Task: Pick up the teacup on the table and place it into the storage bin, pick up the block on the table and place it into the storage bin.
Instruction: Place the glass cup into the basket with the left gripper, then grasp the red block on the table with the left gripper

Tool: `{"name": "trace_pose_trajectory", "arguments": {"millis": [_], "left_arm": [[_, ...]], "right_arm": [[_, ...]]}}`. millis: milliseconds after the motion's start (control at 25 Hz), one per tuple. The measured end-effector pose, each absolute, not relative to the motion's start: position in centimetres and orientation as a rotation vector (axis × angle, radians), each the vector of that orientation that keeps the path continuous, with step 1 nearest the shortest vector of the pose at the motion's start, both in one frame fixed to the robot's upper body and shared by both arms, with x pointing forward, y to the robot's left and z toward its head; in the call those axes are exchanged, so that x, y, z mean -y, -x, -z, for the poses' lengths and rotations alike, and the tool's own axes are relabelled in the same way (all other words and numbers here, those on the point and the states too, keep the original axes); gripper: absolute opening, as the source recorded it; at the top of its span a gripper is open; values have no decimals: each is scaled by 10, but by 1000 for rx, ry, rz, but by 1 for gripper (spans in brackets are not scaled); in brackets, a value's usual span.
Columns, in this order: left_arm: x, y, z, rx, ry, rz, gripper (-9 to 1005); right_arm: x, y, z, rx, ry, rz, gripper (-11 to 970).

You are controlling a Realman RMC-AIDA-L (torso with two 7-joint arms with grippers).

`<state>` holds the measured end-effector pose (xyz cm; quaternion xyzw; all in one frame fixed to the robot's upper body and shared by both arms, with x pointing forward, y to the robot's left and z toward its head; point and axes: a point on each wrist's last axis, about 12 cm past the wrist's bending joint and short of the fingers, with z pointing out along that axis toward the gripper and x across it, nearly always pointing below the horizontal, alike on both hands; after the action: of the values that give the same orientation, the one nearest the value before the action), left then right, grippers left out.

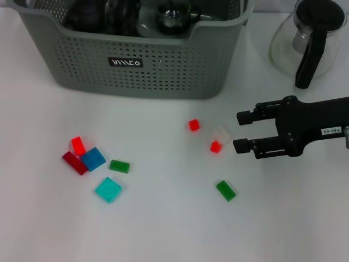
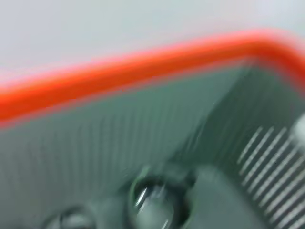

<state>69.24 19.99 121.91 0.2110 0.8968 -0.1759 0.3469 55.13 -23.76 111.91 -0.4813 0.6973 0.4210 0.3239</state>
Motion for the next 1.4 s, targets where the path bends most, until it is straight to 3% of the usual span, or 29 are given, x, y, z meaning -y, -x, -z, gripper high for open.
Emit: {"name": "trace_pose_trajectory", "arguments": {"millis": [160,360,480,560,680,1000,1400], "left_arm": [[-229,-667,-1241,-2036,-448,874,494],[-290,-619,-1256,-1389,-433,1394,591],[-315,-594,-1247,-1184,-421,1560,649],[-324,-580,-1239,-1166,-433,1602,666],[-327,-566,-1232,-1302,-559,1572,661],[-313,-542,-1179,-2082,-1019,1266,657],[-304,-534,-1170,-2500,-1177,609,654]], "right_arm": [[239,-550,-1119,-1831,1259,-1106,711],[239,-550,-1118,-1830,1259,-1107,713],[239,-549,-1118,-1829,1261,-1107,713],[239,-549,-1118,-1828,1262,-1108,713],[238,-550,-1119,-1825,1266,-1108,714],[239,-550,-1119,-1827,1268,-1107,714],[239,-550,-1119,-1837,1263,-1113,713]]}}
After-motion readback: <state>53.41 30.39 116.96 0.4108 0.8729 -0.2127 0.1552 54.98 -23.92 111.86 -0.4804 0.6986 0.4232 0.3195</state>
